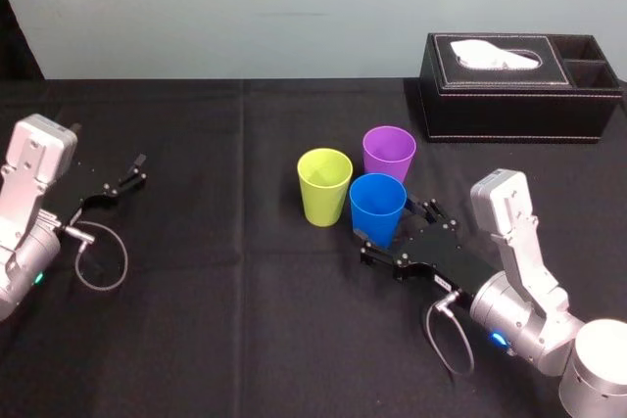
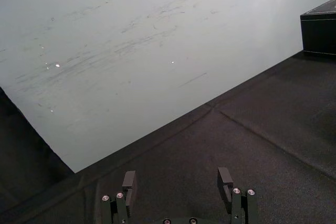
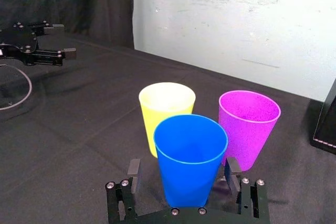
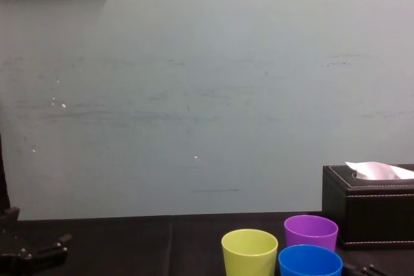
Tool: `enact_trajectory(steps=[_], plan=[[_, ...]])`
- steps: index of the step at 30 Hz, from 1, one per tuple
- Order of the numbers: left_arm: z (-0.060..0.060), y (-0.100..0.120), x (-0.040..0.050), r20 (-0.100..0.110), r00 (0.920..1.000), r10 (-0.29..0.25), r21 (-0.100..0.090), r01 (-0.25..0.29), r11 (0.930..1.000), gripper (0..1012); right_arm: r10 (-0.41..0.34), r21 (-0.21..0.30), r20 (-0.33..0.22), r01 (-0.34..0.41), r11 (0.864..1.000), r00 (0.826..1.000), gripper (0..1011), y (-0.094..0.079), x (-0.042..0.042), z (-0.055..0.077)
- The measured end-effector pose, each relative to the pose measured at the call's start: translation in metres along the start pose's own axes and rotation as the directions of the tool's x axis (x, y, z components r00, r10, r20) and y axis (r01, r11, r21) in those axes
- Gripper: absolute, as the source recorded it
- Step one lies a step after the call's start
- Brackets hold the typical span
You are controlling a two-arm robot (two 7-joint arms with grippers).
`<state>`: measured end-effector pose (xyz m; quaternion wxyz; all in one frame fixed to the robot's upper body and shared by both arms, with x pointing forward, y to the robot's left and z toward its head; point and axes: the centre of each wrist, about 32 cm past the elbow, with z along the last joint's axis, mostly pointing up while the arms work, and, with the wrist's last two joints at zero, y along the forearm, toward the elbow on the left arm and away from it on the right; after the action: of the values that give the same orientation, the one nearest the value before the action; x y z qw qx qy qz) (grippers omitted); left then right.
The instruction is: Stack the three plastic cups sequentially using one hand.
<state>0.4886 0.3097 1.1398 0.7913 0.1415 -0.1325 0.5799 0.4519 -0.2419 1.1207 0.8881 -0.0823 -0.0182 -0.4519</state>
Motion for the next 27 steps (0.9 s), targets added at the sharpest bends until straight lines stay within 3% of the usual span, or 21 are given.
enact_trajectory(steps=[27], plan=[[0.000, 0.000, 0.0000, 0.000, 1.0000, 0.000, 0.000, 0.000, 1.0000, 1011, -0.053, 0.006, 0.005, 0.053, 0.999, 0.999, 1004, 0.012, -0.0088, 0.000]])
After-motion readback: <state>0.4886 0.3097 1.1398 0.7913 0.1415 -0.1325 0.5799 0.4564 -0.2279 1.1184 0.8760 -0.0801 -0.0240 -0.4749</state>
